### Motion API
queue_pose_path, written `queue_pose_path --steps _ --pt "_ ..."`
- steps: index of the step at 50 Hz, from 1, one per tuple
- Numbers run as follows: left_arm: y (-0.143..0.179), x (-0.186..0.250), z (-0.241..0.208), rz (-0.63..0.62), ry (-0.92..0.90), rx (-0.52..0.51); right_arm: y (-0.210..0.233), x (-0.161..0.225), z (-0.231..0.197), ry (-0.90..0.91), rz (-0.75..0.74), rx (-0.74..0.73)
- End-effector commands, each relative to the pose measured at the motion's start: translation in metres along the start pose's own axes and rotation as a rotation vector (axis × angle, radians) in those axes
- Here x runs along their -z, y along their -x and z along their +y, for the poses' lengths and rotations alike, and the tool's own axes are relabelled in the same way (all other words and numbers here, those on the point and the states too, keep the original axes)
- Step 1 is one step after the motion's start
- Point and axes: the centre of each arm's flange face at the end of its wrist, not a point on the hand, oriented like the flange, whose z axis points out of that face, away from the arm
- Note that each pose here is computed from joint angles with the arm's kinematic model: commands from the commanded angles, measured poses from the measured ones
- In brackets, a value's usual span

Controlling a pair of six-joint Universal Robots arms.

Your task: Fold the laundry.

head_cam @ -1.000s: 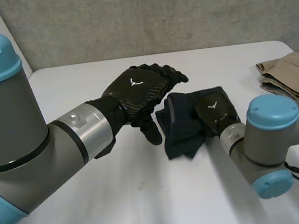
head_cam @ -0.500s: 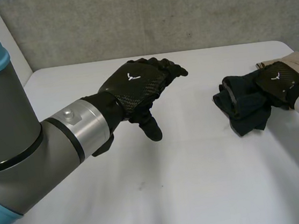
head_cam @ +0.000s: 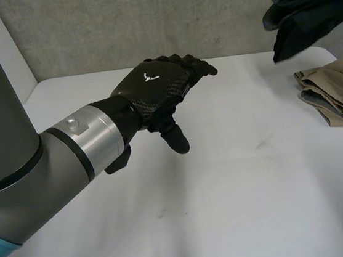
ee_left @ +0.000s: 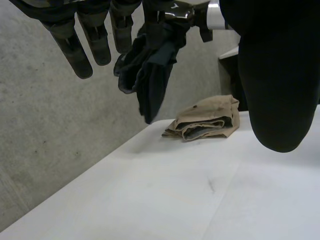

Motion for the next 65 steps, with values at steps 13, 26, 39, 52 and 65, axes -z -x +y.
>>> queue_pose_path --steps 13,26,39,52,65 --pt "0.001 -0.001 0.004 -0.024 0.013 0.016 -0.016 0.088 0.158 0.252 -0.149 0.089" --pt "-0.001 -0.001 0.003 -0.02 0.01 0.014 -0.028 0.135 0.18 0.385 -0.172 0.123" --pt "-0.004 0.001 -0.001 -0.015 0.0 0.01 -0.074 0.126 0.092 0.517 -0.043 0.116" --pt "0.005 0.014 -0.022 -0.099 -0.06 0.019 -0.011 0.084 -0.056 0.447 0.159 -0.095" --pt "0.087 0.045 -0.028 -0.572 -0.092 0.023 0.112 0.129 -0.147 0.392 0.044 -0.345"
